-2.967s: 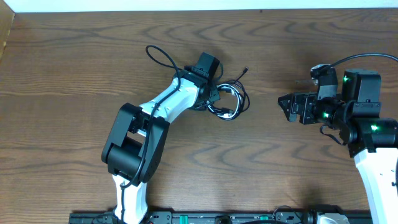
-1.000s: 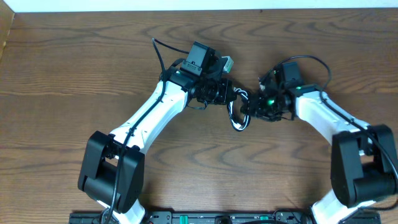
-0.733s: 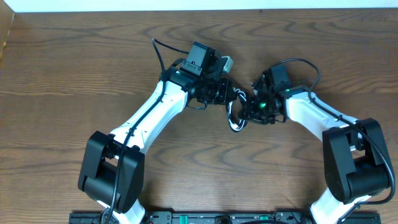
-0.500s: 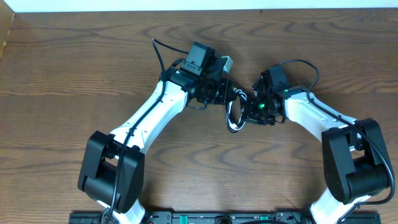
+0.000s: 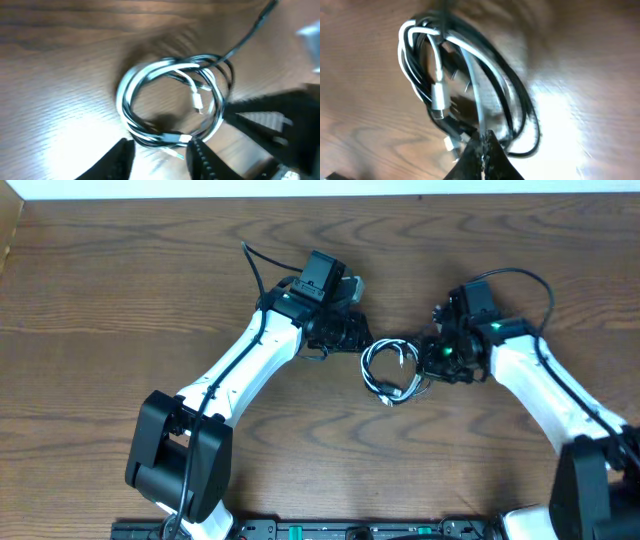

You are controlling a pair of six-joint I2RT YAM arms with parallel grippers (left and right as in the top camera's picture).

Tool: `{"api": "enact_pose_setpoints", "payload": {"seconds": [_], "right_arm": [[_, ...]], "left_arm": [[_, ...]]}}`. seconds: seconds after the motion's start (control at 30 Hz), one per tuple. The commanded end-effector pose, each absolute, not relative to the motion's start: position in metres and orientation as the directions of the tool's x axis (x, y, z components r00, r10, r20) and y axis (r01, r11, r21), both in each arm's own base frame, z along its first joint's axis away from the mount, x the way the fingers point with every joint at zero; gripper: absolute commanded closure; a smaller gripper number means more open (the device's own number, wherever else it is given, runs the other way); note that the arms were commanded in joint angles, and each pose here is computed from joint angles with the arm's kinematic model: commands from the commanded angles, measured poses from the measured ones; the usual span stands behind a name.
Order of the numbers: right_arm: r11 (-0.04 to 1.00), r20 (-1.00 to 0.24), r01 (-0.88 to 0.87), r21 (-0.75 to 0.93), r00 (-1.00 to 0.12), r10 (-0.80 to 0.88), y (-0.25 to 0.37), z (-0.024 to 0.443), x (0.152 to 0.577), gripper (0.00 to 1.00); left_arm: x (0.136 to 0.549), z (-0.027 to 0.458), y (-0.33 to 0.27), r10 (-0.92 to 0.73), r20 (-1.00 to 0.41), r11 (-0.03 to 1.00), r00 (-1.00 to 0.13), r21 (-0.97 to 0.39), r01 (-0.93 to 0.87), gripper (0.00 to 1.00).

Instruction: Untangle cables

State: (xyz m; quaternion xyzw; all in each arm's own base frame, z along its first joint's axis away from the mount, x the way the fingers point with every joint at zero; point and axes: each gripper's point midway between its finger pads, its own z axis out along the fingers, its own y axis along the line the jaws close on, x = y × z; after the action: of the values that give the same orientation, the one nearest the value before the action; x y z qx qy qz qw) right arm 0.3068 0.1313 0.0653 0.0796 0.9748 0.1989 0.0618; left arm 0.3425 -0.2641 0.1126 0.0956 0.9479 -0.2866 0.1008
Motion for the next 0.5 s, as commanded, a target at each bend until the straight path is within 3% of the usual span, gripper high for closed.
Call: {"api": "enact_pose_setpoints", "payload": {"seconds": [0.0, 0.3, 0.47], "right_arm": [[0.936, -0.13, 0.117, 0.333, -0.977, 0.169, 0.119, 0.07, 0.309, 0.99], [0.939, -0.129, 0.123, 0.32, -0.977, 0.171, 0.116, 0.068, 0.309, 0.98], [0.947, -0.135, 0.127, 0.296, -0.975, 0.173, 0.112, 0.067, 0.309, 0.8]], "left_arm": [[0.341, 0.102, -0.256, 0.117, -0.235, 0.847, -0.965, -0.484, 0.221, 0.57], [0.342, 0.08, -0.256, 0.121, -0.197, 0.856, -0.973, -0.475, 0.202, 0.49], [0.346, 0.055, -0.258, 0.061, -0.129, 0.871, -0.99, -0.477, 0.116, 0.49]]}}
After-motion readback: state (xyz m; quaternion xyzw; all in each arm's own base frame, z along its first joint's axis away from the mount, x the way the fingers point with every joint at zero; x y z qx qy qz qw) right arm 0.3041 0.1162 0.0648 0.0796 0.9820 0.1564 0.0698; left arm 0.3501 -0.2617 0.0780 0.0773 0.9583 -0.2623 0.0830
